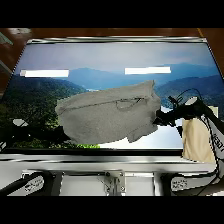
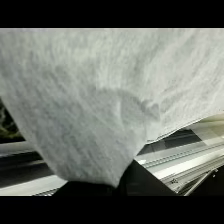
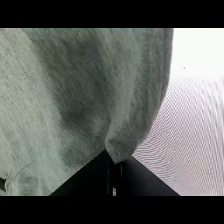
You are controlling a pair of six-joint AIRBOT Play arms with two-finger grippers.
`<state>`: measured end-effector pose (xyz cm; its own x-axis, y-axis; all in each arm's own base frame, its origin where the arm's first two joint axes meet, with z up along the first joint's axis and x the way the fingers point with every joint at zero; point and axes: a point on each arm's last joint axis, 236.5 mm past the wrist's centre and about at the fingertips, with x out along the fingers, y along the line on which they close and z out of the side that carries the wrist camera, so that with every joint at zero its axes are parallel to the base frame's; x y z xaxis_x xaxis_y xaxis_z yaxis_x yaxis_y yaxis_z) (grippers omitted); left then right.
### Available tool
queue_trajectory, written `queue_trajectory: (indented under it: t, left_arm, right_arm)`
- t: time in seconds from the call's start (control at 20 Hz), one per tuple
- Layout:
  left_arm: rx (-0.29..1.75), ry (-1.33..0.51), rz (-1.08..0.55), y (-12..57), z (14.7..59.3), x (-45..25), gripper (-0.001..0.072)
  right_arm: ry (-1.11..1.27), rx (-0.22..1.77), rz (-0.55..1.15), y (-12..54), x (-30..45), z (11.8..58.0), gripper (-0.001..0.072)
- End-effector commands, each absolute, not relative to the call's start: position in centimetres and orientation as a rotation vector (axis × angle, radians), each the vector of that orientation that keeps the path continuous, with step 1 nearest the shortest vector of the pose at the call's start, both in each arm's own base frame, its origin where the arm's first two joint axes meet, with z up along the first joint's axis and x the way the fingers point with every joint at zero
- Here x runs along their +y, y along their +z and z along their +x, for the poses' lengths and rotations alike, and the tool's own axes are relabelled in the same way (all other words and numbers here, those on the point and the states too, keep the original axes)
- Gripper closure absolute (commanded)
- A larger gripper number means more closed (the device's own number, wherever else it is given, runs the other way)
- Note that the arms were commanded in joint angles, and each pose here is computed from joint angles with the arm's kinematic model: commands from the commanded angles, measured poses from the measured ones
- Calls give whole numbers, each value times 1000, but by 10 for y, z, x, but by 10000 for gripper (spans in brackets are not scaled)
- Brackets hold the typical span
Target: Fold the shirts.
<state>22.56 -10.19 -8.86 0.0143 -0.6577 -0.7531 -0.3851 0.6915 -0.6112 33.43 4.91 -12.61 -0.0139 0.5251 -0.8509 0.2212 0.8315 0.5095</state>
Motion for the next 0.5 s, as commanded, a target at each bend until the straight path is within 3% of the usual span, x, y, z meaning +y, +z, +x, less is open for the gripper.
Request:
queue_trajectory:
  t: [0.0, 0.1, 0.25, 0.35, 0.45]
  left_arm:
    - [1461, -244, -829, -64, 267, -89, 669]
    - [1223, -241, -749, -7, 321, -72, 670]
    - [700, -268, -559, 172, 382, -48, 669]
    - [336, -282, -441, 318, 375, -41, 669]
    - [0, -302, -327, 454, 324, -45, 669]
  right_arm:
    - [352, 1519, 564, -100, 63, 344, 645]
    - [408, 1354, 447, -46, 59, 369, 645]
    - [420, 946, 243, 100, 48, 411, 645]
    - [362, 562, 121, 242, 41, 414, 645]
    - [288, 186, 62, 381, 38, 374, 645]
